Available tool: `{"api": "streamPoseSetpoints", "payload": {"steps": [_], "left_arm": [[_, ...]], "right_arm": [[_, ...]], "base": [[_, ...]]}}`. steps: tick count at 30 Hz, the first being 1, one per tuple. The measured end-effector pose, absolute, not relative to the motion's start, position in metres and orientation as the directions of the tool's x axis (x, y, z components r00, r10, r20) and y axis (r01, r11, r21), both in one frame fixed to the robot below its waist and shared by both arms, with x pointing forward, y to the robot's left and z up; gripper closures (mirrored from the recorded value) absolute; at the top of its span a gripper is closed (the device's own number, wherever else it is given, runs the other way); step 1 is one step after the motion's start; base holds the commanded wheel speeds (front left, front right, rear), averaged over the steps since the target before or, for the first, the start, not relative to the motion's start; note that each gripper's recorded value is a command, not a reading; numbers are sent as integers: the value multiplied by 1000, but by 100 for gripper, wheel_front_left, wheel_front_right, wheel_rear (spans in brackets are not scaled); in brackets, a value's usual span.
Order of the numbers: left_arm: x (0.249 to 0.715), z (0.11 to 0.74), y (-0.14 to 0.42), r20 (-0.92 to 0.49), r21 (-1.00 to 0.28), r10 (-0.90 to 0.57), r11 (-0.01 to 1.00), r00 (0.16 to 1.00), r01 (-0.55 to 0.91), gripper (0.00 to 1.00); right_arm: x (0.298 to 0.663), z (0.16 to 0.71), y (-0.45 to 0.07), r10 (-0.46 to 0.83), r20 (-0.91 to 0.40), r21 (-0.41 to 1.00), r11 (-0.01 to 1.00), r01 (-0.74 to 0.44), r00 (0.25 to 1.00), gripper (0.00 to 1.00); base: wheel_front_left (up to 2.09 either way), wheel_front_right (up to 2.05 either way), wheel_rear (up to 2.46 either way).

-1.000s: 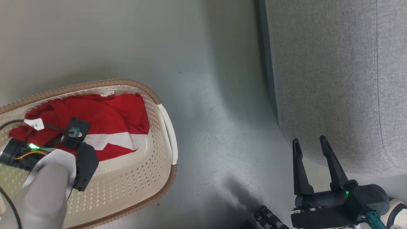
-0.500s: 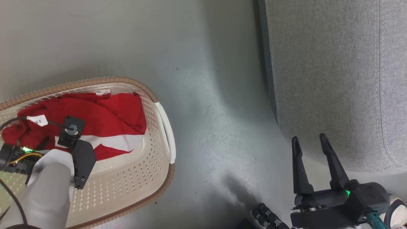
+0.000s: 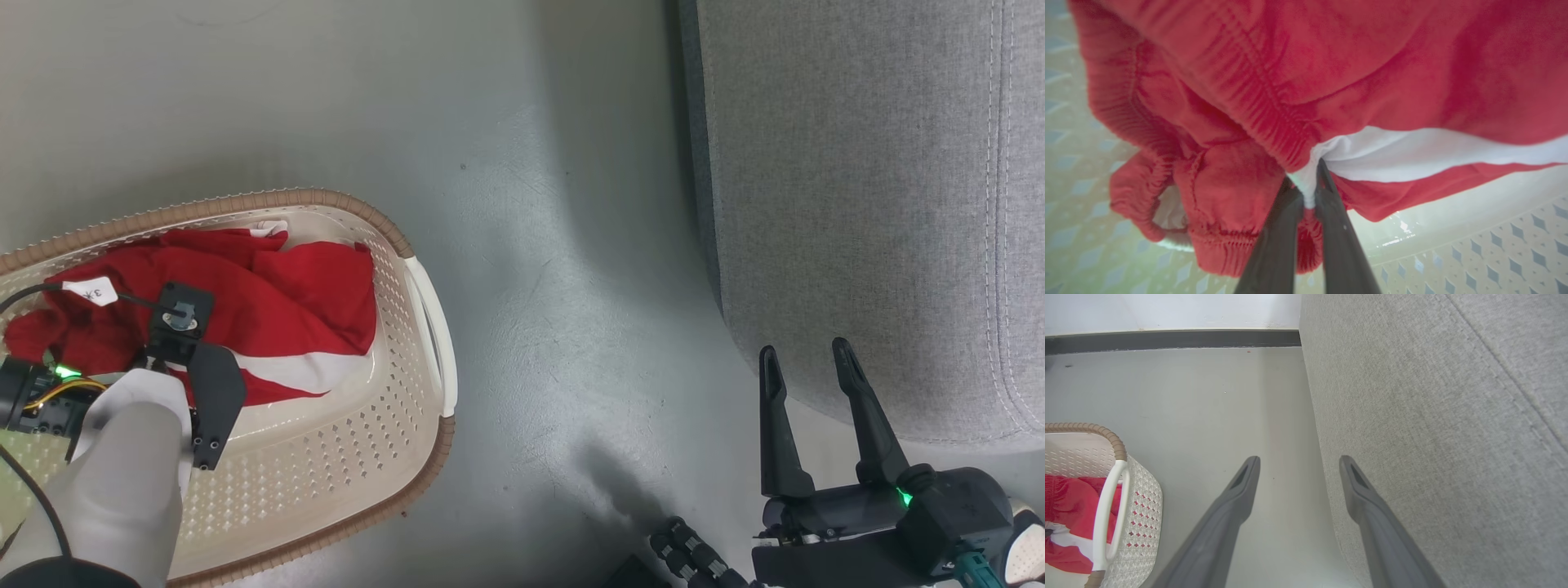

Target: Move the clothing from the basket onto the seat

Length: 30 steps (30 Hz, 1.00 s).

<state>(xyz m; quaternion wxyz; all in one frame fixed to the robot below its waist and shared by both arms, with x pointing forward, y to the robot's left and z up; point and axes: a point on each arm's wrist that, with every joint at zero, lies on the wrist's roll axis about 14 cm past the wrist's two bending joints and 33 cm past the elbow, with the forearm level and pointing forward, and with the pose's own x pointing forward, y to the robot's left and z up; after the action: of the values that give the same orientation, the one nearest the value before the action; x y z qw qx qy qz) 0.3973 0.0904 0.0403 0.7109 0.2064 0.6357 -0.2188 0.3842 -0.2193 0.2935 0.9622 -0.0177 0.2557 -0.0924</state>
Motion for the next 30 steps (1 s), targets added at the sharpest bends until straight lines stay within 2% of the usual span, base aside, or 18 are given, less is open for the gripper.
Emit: {"api": "streamPoseSetpoints", "payload": {"steps": [16,22,30], "left_arm": [[399,53,86,-989,20,-68,823,134,568,100],[404,77,58,-973,-18,-139,839,182,544,100],[426,119,46,-941,2,-187,831,282,556,100]], "right_arm": [[402,311,-218,-172,-428,-56,985,163,887,0],[406,329,-224,-190,-385,-48,981,186,903,0],[408,360,-235,-222,-311,-38,975,221,924,0]], "base": [[0,0,0],[0,0,0],[0,0,0]]}}
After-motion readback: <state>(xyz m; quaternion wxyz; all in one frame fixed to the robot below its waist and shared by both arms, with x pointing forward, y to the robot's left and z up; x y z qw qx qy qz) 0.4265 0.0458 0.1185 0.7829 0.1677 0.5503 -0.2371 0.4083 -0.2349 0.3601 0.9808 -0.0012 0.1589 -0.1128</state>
